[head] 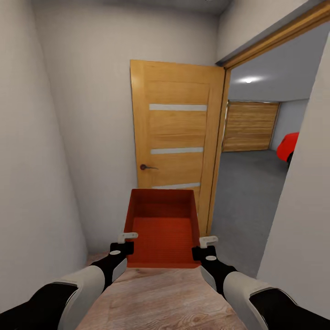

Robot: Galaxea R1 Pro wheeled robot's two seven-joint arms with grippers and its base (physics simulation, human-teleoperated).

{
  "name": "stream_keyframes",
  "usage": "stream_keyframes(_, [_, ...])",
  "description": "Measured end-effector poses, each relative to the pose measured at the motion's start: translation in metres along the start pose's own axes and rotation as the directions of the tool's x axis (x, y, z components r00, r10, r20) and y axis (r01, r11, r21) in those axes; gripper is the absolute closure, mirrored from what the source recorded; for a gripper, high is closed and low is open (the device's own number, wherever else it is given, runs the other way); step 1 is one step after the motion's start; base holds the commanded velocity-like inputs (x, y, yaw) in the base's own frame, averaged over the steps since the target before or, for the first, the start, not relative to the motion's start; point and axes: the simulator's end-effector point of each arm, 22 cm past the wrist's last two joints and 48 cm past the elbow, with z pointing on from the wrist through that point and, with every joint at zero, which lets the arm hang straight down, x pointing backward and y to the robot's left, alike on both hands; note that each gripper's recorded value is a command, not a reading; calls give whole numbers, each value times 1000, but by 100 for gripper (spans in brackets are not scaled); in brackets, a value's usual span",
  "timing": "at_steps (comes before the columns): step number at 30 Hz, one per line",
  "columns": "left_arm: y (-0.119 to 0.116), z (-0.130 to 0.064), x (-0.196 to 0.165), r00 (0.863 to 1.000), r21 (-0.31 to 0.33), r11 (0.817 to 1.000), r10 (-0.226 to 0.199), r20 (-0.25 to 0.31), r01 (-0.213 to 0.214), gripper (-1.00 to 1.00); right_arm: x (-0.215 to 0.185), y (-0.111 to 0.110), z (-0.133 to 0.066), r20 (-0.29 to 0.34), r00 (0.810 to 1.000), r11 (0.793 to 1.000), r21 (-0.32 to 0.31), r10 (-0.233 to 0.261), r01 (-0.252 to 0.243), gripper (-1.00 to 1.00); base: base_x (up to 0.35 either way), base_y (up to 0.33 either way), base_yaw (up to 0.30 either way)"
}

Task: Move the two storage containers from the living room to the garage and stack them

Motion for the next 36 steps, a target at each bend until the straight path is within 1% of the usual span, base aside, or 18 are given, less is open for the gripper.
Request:
stream_keyframes(13, [0,0,1,1000,0,1000,-1,0,1,100,0,0,0,0,1000,1000,0,-2,2,100,3,5,-287])
stream_keyframes(17, [0,0,0,1000,-1,1000,-1,0,1,100,0,-1,0,0,1000,1000,0,-2,2,100,116,204,-201])
stream_keyframes(27, [0,0,0,1000,0,1000,0,1,0,100,0,0,0,0,1000,1000,-1,-1,1,100,194,269,-29])
stream_keyframes(36, [1,0,0,1000,1,1000,1,0,-1,100,0,0,0,0,1000,1000,0,0,0,100,216,217,-252])
